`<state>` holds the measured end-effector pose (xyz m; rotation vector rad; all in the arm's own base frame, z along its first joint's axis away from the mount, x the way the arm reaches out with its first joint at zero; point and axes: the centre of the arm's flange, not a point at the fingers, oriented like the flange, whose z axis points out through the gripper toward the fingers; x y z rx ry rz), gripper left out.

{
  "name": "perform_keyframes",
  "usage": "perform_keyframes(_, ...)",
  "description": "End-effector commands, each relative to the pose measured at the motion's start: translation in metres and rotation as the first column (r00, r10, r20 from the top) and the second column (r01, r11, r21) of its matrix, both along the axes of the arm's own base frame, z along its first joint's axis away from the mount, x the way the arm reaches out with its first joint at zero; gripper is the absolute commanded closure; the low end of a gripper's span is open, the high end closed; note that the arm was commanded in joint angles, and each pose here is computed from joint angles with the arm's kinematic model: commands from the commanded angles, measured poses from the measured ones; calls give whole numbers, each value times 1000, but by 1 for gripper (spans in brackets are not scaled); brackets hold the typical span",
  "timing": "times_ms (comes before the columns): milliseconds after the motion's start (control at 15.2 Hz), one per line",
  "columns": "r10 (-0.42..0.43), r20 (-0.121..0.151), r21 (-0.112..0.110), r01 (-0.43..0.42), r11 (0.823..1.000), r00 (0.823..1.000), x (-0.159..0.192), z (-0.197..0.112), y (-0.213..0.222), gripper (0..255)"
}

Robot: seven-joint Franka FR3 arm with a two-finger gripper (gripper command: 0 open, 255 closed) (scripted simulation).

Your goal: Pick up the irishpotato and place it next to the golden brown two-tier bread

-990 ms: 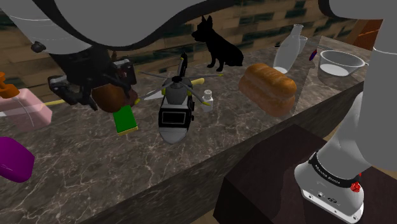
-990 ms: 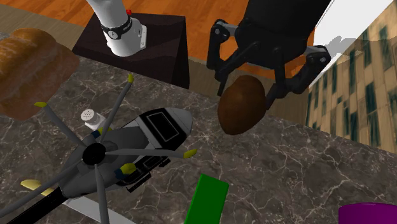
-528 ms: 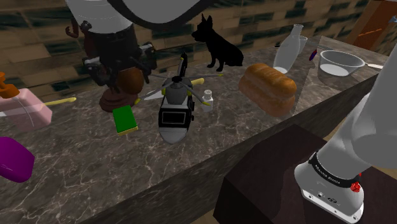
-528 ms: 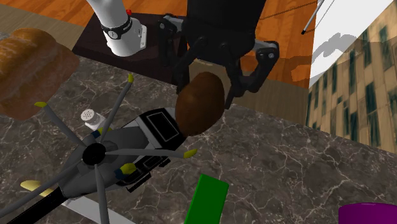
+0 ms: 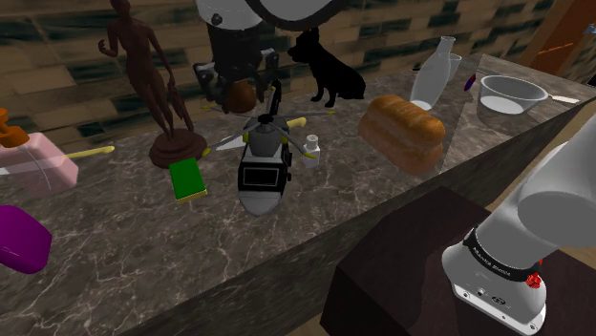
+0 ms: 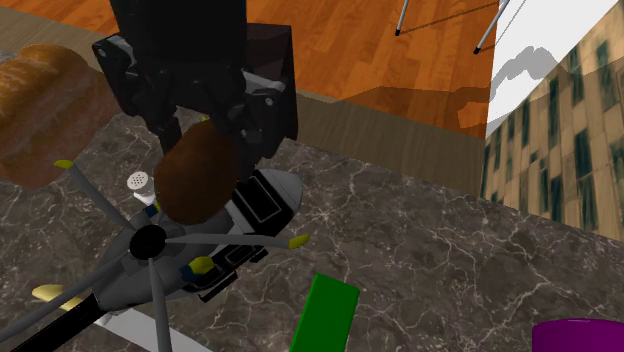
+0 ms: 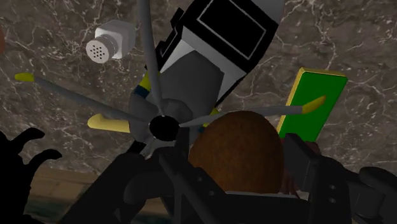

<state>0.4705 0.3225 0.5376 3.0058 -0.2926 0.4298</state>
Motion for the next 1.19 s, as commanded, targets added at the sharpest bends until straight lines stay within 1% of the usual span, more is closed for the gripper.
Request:
perform_keyframes(0,1,0,2,-1,1000,1000,4,0,-27,255)
perform_keyframes(1122,1,0,2,-1,1000,1000,46,0,-247,255)
